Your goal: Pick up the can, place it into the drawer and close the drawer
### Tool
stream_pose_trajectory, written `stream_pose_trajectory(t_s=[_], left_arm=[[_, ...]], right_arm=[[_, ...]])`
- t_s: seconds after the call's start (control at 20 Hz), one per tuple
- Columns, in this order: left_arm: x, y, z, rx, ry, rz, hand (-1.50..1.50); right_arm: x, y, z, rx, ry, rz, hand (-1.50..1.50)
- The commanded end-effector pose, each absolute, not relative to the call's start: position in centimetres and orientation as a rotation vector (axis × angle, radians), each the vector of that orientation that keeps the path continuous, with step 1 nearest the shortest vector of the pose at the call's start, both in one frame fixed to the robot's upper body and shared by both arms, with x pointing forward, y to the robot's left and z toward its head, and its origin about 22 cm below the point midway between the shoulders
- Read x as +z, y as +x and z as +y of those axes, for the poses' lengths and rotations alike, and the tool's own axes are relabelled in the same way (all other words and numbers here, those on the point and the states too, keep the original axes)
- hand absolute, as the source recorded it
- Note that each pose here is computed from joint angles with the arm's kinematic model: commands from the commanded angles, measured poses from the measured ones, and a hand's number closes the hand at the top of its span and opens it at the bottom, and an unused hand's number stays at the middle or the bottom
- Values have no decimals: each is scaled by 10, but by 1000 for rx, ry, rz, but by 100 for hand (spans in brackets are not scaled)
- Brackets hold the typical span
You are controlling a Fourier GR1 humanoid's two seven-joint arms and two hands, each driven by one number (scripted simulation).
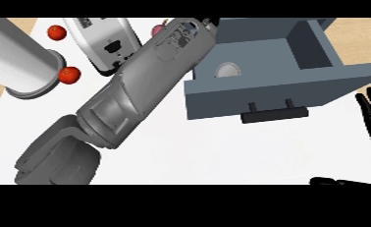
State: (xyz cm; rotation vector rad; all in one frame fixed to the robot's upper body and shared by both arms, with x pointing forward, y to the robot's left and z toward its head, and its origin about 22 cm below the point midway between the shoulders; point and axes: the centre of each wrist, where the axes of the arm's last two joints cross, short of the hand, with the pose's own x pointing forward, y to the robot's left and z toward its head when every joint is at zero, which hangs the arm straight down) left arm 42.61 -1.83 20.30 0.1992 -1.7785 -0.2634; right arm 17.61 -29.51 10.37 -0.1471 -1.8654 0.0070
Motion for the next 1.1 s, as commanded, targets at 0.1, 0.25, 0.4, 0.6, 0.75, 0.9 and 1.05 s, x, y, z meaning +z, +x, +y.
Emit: stream_pose_trajectory(t_s=[0.1,0.25,0.4,0.6,0.75,0.9,1.05], left_arm=[[187,431,-11,-282,263,-1764,150],[186,428,-15,-304,291,-1801,150],[177,430,-9,-277,317,-1775,-150],[159,429,-3,-247,342,-1762,-150],[156,429,-2,-229,334,-1755,-150],[154,428,-3,-216,369,-1772,-150],[146,430,3,-199,361,-1784,-150]], right_arm=[[117,188,-288,36,-127,-1875,-150],[109,184,-287,21,-128,-1881,-150],[114,184,-292,47,-146,-1876,-150],[125,187,-287,57,-140,-1892,-150],[110,180,-290,48,-137,-1873,-150],[112,181,-294,50,-116,-1895,-150],[118,178,-287,63,-150,-1909,-150]])
